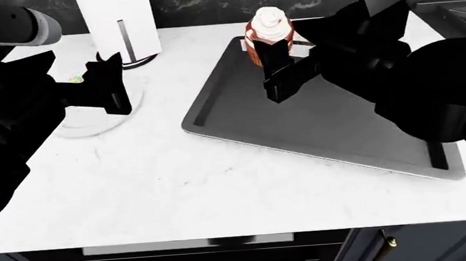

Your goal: Move the dessert items from the plate to the tray.

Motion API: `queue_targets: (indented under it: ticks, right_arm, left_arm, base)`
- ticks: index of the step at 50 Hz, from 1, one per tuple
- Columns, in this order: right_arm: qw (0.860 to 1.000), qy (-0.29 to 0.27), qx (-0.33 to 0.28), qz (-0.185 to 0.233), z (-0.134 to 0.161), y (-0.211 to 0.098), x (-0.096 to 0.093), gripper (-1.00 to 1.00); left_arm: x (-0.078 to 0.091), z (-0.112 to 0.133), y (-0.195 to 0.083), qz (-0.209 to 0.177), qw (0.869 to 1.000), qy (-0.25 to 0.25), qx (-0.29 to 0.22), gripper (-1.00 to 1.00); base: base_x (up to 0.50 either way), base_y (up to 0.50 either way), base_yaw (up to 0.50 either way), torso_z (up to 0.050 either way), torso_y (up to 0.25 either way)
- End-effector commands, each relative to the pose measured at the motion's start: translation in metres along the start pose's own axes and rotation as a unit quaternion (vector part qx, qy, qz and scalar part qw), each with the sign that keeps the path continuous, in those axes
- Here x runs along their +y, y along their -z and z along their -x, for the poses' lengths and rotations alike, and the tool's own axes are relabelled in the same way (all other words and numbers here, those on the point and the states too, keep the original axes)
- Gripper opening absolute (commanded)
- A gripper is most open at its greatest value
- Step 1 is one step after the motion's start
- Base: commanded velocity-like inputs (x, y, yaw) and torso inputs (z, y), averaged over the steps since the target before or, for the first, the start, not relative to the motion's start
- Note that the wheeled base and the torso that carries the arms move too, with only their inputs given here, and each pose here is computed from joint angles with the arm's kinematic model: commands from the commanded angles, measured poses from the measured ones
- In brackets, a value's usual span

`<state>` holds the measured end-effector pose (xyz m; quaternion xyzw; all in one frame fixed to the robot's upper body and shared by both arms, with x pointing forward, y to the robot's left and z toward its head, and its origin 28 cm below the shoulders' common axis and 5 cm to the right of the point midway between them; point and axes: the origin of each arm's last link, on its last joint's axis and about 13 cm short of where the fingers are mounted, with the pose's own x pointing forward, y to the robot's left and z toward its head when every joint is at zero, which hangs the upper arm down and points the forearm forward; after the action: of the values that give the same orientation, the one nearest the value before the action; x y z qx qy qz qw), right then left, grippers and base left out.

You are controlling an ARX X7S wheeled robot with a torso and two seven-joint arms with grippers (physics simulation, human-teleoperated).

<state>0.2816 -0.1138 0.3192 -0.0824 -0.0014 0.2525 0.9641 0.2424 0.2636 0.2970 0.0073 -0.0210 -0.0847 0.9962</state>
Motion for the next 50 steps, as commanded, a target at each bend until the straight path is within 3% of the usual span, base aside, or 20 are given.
queue_targets:
  ticks: [1, 33, 50]
  right_arm:
    - [1.0, -0.002, -0.004, 0.011, 0.0, -0.002, -0.001, -1.0]
    - [1.0, -0.011, -0.001, 0.01, 0.002, 0.003, 0.002, -1.0]
    - [1.0, 0.019, 0.015, 0.012, 0.017, 0.001, -0.005, -1.0]
  left_arm:
    - [-0.001, 0.0, 0.0, 0.0, 1.0, 0.001, 0.0, 1.0]
    - [0.001, 0.001, 0.002, 0.001, 1.0, -0.001, 0.001, 1.0]
    - [0.001, 0.0, 0.002, 0.001, 1.0, -0.003, -0.001, 1.0]
  base:
    - [0.33, 0.0, 0.0, 0.0, 0.0]
    - [0.29, 0.0, 0.0, 0.0, 0.001]
    - [0.01, 0.0, 0.0, 0.0, 0.0]
